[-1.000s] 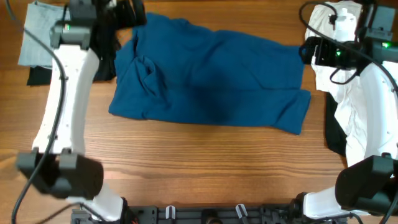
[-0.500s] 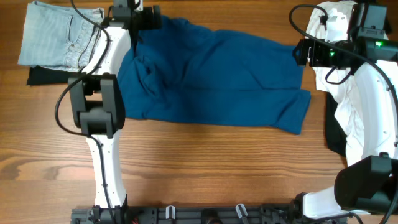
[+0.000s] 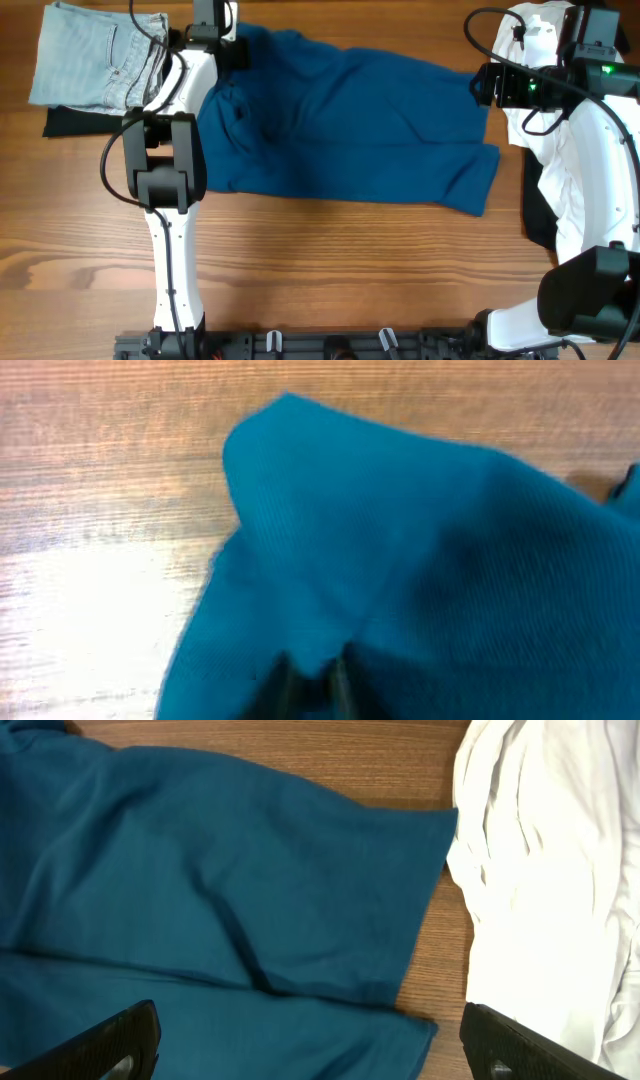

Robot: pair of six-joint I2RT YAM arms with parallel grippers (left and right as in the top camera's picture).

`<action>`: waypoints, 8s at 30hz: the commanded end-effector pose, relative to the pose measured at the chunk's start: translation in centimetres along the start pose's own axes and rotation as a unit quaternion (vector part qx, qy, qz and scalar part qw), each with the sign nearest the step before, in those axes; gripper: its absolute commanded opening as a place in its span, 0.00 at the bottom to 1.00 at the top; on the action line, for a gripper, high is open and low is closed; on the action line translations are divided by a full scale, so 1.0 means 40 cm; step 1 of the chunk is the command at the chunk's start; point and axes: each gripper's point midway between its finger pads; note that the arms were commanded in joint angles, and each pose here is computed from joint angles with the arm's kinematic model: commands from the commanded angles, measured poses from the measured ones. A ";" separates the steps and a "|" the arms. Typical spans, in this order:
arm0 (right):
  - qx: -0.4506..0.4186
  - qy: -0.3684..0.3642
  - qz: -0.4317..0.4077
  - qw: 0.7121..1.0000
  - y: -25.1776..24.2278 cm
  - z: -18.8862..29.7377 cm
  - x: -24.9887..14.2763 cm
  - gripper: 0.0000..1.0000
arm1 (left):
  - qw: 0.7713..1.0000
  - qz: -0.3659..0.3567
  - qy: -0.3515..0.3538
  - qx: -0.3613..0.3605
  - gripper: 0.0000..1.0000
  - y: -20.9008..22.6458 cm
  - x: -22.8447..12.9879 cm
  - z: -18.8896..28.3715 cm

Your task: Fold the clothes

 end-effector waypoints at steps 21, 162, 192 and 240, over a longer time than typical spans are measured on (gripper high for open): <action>0.013 -0.011 0.001 1.000 0.010 -0.007 0.019 0.96 | 0.996 -0.065 0.028 -0.058 0.75 -0.107 0.059 0.242; 0.043 -0.037 -0.003 0.998 0.006 -0.104 0.062 0.96 | 0.916 0.133 0.303 0.226 0.12 0.088 -0.465 0.511; 0.042 -0.039 -0.002 0.998 0.005 -0.103 0.064 0.96 | 0.966 0.156 0.184 0.095 1.00 0.172 -0.178 0.457; 0.032 -0.085 0.013 0.996 0.025 -0.604 0.091 0.76 | 0.995 0.031 0.025 0.096 0.04 -0.115 0.056 0.630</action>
Point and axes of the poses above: each gripper's point midway between its finger pads, its own z axis back along the fingers, its own y axis along the line the jaws close on, x = y × z, and after that the axes turned 8 degrees about z, right-handed
